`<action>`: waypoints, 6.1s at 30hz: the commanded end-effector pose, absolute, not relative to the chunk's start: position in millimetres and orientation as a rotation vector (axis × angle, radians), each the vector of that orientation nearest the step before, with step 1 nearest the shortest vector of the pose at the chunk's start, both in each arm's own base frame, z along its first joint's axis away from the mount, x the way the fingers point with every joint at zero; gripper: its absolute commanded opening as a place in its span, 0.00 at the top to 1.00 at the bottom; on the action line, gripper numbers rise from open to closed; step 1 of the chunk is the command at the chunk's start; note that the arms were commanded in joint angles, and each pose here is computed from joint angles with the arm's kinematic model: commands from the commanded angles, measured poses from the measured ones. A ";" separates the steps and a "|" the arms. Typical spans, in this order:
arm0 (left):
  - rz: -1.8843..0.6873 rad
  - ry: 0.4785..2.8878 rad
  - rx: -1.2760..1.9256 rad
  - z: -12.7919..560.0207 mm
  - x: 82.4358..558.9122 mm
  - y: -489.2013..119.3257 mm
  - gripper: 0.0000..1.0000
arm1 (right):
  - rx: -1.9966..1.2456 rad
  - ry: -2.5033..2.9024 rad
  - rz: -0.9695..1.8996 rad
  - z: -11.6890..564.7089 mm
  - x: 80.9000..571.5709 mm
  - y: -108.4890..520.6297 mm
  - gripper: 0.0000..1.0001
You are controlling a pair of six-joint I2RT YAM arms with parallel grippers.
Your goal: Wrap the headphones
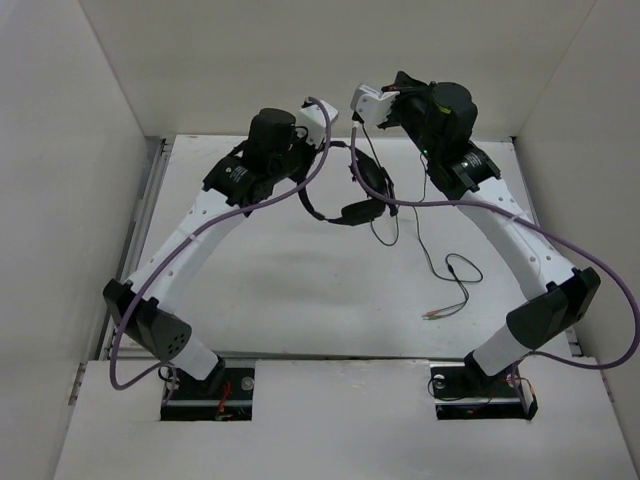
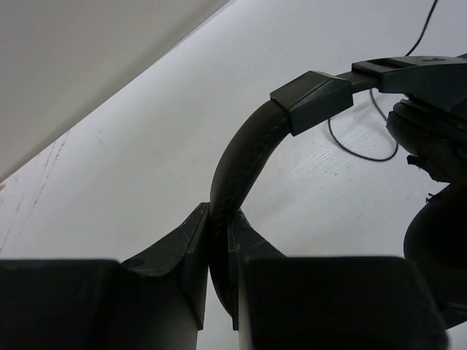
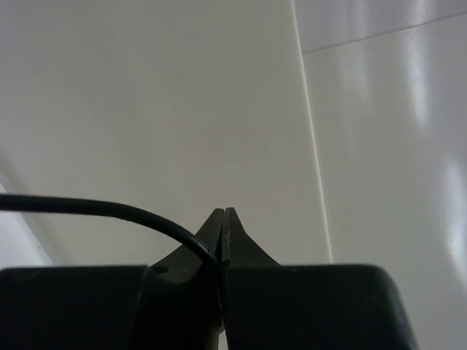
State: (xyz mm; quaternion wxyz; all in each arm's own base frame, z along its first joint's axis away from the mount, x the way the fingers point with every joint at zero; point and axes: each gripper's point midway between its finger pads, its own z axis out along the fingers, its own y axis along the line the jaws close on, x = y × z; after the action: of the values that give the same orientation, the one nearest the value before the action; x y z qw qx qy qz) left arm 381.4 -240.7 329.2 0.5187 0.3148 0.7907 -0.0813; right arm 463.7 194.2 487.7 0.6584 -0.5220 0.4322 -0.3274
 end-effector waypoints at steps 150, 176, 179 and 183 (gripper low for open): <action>-0.104 2.038 0.464 302.0 402.5 -208.6 1.00 | -1.032 1.035 -0.787 489.9 463.1 237.0 0.92; -0.089 2.104 0.303 306.3 421.0 -175.3 1.00 | -0.994 1.021 -0.778 504.8 459.5 221.4 0.91; -0.162 2.074 0.353 313.6 412.7 -186.6 1.00 | -0.981 1.020 -0.790 502.5 470.1 209.7 0.90; -0.253 2.049 0.429 319.7 401.2 -201.7 1.00 | -0.956 1.011 -0.785 501.8 478.6 196.5 0.87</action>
State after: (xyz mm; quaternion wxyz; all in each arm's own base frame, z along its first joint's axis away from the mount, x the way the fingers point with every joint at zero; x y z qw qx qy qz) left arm 424.9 -191.7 288.6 0.4727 0.1292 0.8694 -0.0634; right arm 482.4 223.8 440.3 0.6285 -0.5127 0.4818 -0.3318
